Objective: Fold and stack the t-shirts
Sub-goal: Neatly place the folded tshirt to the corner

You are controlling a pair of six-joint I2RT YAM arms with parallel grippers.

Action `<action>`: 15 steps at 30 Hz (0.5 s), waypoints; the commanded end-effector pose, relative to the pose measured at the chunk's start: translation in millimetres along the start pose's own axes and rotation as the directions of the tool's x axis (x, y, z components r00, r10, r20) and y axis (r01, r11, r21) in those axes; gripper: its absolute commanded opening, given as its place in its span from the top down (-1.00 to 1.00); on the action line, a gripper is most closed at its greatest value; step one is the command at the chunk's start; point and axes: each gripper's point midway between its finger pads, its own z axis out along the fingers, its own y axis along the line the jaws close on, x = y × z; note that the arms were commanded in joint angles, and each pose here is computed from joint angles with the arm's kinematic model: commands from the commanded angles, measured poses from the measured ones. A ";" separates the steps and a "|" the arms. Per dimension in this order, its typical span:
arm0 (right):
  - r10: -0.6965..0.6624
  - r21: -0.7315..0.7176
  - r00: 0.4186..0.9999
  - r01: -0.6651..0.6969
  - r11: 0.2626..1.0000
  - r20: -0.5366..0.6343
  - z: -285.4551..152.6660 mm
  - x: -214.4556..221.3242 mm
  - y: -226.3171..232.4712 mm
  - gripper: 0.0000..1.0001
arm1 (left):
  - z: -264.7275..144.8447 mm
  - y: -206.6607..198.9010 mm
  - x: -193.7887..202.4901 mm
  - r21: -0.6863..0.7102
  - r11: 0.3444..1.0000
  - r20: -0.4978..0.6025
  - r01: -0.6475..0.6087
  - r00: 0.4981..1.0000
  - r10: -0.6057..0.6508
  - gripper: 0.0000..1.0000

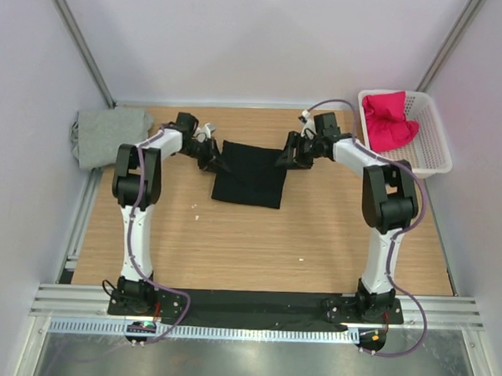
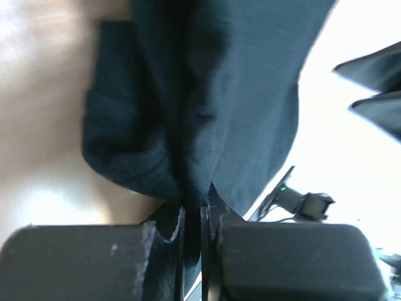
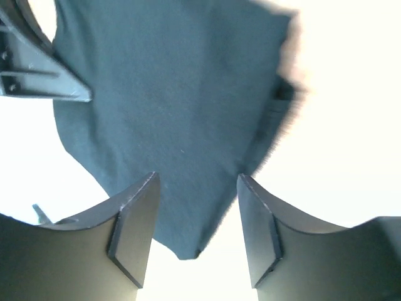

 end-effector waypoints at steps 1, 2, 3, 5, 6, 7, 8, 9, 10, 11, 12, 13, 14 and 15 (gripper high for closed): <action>-0.246 0.141 0.940 0.217 0.966 0.238 -84.5 -66.1 30.4 -0.19 | -65.0 -56.5 -11.4 -0.033 0.980 0.108 -0.194 0.975 0.196 1.00; -0.261 0.160 0.933 0.226 0.961 0.249 -93.4 -67.2 30.7 -0.19 | -72.3 -57.9 -11.5 -0.050 0.970 0.110 -0.238 0.964 0.243 1.00; -0.269 0.191 0.934 0.227 0.955 0.237 -97.5 -60.6 22.9 -0.19 | -81.3 -59.1 -14.1 -0.076 0.963 0.118 -0.259 0.956 0.267 1.00; -0.287 0.199 0.920 0.239 0.950 0.268 -116.8 -58.6 29.9 -0.19 | -98.2 -62.6 -11.3 -0.123 0.934 0.093 -0.336 0.933 0.348 1.00; -0.271 0.207 0.927 0.221 0.953 0.259 -119.0 -48.4 21.5 -0.20 | -103.0 -60.8 -9.6 -0.146 0.921 0.074 -0.360 0.925 0.373 1.00; -0.275 0.211 0.922 0.222 0.952 0.274 -128.7 -45.9 24.2 -0.20 | -114.2 -60.2 -6.6 -0.190 0.912 0.045 -0.364 0.925 0.378 1.00; -0.279 0.214 0.919 0.223 0.951 0.280 -133.8 -42.4 24.1 -0.20 | -117.1 -54.8 -5.1 -0.212 0.904 0.022 -0.372 0.923 0.385 1.00; -0.268 0.220 0.925 0.212 0.952 0.270 -134.2 -32.6 16.0 -0.20 | -123.6 -49.9 -4.8 -0.234 0.885 0.004 -0.403 0.910 0.415 1.00; -0.273 0.223 0.923 0.216 0.951 0.270 -137.5 -29.0 14.9 -0.20 | -131.5 -45.0 -4.5 -0.276 0.878 -0.006 -0.392 0.914 0.406 1.00; -0.287 0.224 0.914 0.227 0.948 0.286 -147.5 -27.2 19.9 -0.20 | -139.3 -43.5 -6.3 -0.301 0.870 0.004 -0.390 0.912 0.411 1.00; -0.281 0.229 0.917 0.220 0.948 0.282 -149.9 -21.3 14.3 -0.20 | -150.2 -41.1 -11.9 -0.324 0.865 0.032 -0.384 0.909 0.416 1.00; -0.282 0.232 0.916 0.219 0.948 0.286 -154.2 -19.1 14.0 -0.21 | -157.0 -39.6 -14.7 -0.344 0.857 0.044 -0.383 0.905 0.422 1.00; -0.293 0.236 0.908 0.227 0.945 0.299 -161.7 -19.1 15.8 -0.20 | -168.6 -34.9 -20.8 -0.401 0.835 0.058 -0.376 0.899 0.433 1.00; -0.284 0.238 0.910 0.216 0.947 0.302 -164.4 -15.9 13.5 -0.20 | -183.1 -38.1 -24.7 -0.432 0.820 0.086 -0.375 0.888 0.452 1.00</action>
